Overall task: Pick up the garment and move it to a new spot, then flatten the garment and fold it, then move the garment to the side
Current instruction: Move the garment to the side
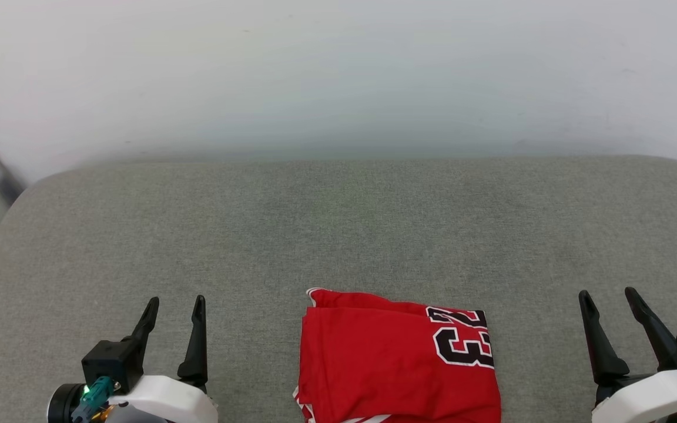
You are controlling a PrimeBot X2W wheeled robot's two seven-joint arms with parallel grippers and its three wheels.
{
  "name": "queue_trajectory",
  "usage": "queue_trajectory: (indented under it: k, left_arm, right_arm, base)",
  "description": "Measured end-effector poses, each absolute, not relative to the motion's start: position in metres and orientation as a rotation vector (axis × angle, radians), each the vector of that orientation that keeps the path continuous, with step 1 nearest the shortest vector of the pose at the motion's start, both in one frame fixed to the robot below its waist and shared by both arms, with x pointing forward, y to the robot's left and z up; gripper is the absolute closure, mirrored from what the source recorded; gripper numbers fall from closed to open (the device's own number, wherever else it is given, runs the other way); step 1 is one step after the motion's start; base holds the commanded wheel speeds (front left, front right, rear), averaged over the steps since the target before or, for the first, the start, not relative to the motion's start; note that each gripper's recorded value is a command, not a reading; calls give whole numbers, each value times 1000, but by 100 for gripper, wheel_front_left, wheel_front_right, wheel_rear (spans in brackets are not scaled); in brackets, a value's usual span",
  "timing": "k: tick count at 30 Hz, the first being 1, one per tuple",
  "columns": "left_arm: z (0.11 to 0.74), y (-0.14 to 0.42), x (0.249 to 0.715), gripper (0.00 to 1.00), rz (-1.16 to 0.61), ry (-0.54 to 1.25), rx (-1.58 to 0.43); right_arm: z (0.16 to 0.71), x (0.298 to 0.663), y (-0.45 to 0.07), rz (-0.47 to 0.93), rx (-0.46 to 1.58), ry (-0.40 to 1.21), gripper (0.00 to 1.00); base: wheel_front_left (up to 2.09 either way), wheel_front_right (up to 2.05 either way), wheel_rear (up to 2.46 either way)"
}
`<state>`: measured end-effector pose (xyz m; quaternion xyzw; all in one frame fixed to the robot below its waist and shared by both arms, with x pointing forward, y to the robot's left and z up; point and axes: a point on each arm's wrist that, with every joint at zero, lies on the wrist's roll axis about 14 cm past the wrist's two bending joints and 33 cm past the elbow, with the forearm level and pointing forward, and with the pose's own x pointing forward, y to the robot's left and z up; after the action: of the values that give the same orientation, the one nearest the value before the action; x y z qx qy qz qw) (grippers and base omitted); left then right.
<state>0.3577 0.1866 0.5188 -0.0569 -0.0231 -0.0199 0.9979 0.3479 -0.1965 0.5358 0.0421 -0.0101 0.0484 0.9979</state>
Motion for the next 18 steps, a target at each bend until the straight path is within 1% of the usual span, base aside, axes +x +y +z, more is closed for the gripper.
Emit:
queue_trajectory:
  k: [6, 8, 10, 15, 18]
  left_arm:
    - [517, 185, 359, 0, -46, -40, -112]
    - [516, 185, 361, 0, -43, -37, -111]
    - [515, 186, 362, 0, -42, -35, -112]
    - [516, 189, 364, 0, -23, -44, -121]
    - [519, 191, 363, 0, -11, -55, -128]
  right_arm:
    - [532, 348, -202, 81, 94, 4, 0]
    - [524, 348, -211, 53, 119, 48, 0]
    - [505, 347, -225, 15, 176, 142, 0]
    - [458, 340, -261, -60, 292, 445, 0]
    - [435, 332, -273, -80, 358, 624, 0]
  base:
    - [0, 0, 0]
    - [0, 0, 0]
    - [0, 0, 0]
    - [0, 0, 0]
    - [0, 0, 0]
